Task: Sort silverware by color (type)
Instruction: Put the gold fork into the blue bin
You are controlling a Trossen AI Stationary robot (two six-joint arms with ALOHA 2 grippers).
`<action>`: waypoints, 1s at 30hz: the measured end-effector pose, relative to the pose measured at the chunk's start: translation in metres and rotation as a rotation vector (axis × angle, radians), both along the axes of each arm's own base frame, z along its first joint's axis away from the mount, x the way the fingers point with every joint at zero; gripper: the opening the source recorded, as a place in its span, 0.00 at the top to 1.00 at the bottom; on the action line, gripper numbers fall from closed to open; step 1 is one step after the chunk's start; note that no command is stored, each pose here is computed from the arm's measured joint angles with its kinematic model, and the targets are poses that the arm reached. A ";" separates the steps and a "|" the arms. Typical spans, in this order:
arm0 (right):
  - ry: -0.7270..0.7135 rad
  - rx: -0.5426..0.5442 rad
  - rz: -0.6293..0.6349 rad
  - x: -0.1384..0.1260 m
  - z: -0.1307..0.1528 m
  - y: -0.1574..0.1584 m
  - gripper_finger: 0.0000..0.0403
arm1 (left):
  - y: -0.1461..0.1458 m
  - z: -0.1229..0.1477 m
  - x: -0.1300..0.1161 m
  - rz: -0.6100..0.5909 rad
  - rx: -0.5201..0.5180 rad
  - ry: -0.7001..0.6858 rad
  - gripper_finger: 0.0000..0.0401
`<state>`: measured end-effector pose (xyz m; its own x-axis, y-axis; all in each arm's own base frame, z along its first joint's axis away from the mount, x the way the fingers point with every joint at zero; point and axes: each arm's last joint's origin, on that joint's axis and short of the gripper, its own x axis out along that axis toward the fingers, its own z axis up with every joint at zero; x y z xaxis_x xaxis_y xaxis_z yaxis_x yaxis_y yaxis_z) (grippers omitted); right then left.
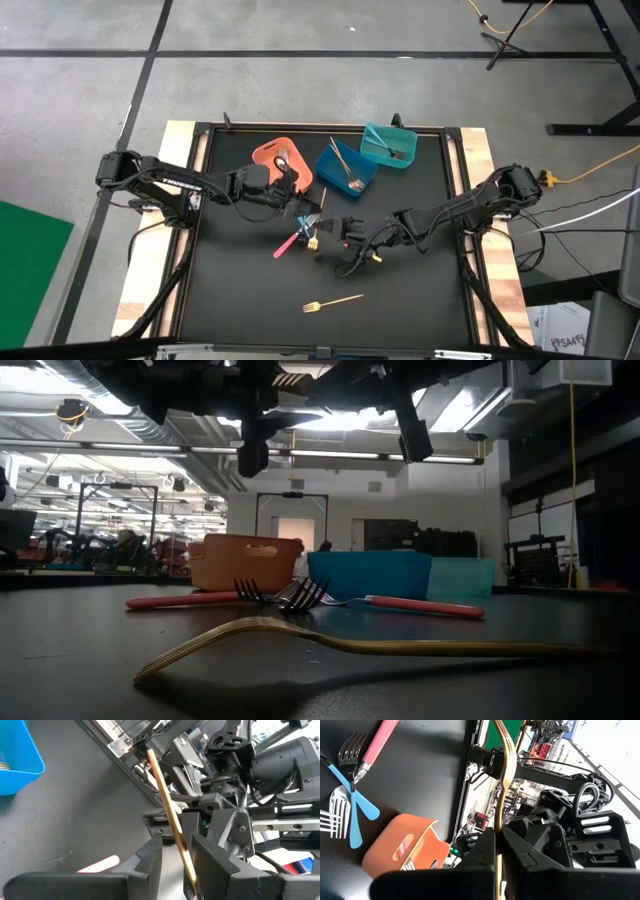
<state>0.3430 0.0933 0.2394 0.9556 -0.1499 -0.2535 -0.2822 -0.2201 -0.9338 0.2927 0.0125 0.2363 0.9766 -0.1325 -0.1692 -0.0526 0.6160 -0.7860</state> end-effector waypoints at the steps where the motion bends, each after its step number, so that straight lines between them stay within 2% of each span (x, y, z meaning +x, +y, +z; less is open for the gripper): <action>1: 0.000 0.000 0.000 0.000 0.000 0.000 0.99 | 0.000 0.000 0.000 -0.005 -0.001 0.000 0.75; 25: -0.026 0.019 0.040 0.001 0.003 0.001 0.99 | -0.004 0.000 0.000 -0.041 -0.005 0.000 0.75; 30: -0.025 0.019 0.040 0.001 0.003 0.001 0.99 | -0.004 0.000 0.000 -0.042 -0.004 -0.001 0.79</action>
